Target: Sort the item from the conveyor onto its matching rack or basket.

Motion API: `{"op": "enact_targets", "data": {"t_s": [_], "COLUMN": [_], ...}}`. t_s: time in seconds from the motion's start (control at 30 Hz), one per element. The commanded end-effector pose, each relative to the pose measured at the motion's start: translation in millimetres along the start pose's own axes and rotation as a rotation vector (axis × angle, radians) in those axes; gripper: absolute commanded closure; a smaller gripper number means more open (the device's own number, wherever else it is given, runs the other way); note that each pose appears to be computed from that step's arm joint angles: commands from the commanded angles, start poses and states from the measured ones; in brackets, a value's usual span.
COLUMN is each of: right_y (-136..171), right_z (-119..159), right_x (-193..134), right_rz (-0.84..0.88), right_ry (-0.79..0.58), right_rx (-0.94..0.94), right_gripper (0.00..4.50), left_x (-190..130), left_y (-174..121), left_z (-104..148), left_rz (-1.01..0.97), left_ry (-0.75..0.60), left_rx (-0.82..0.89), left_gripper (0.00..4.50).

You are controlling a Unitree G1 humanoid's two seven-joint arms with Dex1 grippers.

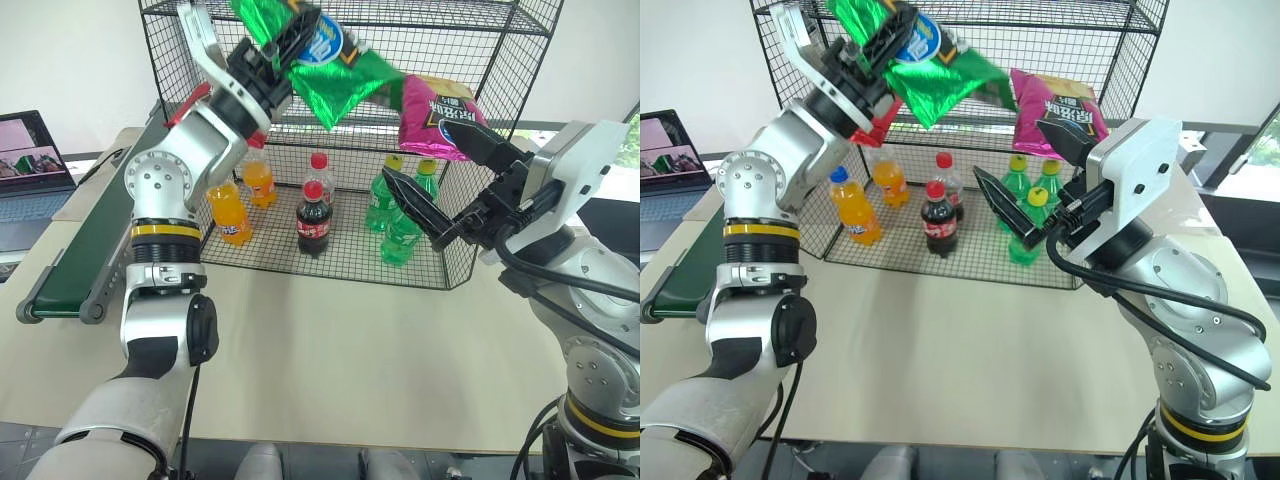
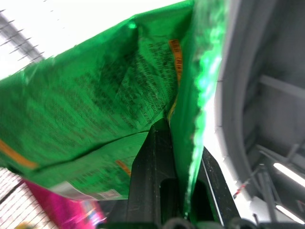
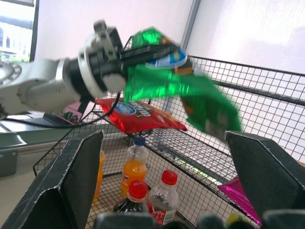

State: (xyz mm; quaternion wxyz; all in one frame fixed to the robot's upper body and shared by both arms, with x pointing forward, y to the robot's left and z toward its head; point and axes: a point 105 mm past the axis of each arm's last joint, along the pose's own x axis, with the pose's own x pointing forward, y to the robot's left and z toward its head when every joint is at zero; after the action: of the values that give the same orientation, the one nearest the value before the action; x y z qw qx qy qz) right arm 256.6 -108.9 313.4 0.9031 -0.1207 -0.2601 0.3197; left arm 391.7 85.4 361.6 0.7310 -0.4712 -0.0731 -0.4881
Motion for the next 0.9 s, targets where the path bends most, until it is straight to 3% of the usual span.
{"op": "enact_targets", "data": {"t_s": [0.03,0.4,0.7,0.9], "right_y": [-2.3,-2.4,-3.5,-3.8], "right_z": [9.4,3.8,-0.2,-2.7], "right_x": [-3.6,-1.7,-1.8,-2.3], "right_rz": [-0.020,-0.002,-0.002,-0.002], "right_ry": [-0.024,-0.007,0.003,0.011], "right_rx": [-0.034,-0.024,-0.016,-0.014], "right_gripper": [0.00,0.00,0.00,0.00], "left_x": [-12.6,-31.5,-40.0,-34.2], "left_y": [4.5,30.6,37.9,29.0], "left_z": [-11.4,-24.9,-53.3,-68.5], "left_rz": [0.055,0.311,0.516,0.521], "left_ry": [0.000,-0.114,-0.176,-0.151], "left_rx": [-0.026,-0.141,-0.217,-0.264], "left_gripper": [4.43,4.43,4.43,4.43]}}
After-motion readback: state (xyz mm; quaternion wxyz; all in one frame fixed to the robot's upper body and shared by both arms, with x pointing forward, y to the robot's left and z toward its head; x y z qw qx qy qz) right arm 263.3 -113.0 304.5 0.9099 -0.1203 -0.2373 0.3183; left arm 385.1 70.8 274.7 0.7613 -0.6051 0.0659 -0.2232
